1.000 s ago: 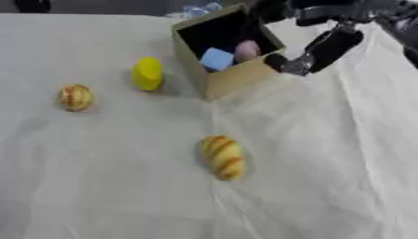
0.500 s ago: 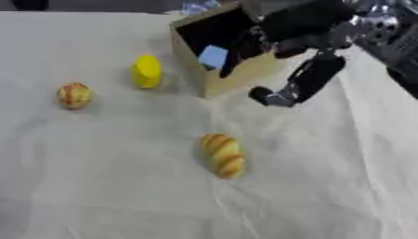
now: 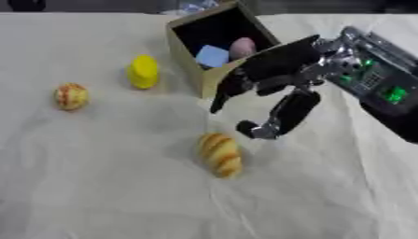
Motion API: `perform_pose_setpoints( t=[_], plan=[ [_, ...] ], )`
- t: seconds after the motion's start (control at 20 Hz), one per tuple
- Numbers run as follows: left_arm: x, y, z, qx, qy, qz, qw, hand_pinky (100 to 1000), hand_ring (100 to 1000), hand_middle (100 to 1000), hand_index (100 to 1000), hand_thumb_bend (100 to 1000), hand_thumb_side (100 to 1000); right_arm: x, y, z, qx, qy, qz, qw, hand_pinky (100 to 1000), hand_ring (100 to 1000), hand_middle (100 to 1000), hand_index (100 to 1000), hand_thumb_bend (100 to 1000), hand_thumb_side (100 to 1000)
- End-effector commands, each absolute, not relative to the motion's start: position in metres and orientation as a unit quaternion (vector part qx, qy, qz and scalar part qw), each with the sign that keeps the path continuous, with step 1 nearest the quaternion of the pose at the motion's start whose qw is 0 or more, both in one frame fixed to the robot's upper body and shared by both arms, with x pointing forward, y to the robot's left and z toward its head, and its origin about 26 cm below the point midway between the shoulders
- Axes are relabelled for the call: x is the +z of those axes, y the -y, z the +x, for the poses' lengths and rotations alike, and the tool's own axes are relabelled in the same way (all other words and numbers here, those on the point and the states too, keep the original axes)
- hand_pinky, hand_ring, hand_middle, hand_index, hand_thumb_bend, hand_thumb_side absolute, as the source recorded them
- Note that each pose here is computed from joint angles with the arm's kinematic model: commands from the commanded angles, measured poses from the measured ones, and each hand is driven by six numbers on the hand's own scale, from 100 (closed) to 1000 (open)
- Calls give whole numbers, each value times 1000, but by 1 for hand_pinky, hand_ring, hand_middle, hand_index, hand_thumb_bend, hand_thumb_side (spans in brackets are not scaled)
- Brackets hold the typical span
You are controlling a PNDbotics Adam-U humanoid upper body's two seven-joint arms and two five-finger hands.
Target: Pick up objects on the table and place them in the box.
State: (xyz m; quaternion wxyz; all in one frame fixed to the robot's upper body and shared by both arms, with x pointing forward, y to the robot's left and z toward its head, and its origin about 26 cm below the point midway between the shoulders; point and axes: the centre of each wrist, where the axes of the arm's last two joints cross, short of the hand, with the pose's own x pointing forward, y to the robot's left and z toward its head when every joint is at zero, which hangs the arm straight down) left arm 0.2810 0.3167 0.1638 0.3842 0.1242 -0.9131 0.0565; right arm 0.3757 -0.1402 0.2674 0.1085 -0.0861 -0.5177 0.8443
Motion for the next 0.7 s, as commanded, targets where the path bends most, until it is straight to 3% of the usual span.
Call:
perform_pose_setpoints(
  t=[0.05,0.2,0.7],
  plan=[
    [174,-317,279,46,920,123,369,844,648,627,803,175,772,272,143,376,844,515,-101,107,897,868,782,896,100,549],
    [174,-316,280,46,920,122,369,844,648,627,803,174,773,267,144,377,846,512,-108,105,898,872,782,898,144,530],
    [173,-315,280,47,920,118,370,845,648,628,804,170,781,247,141,383,841,519,-108,112,895,859,765,889,127,537]
  ],
)
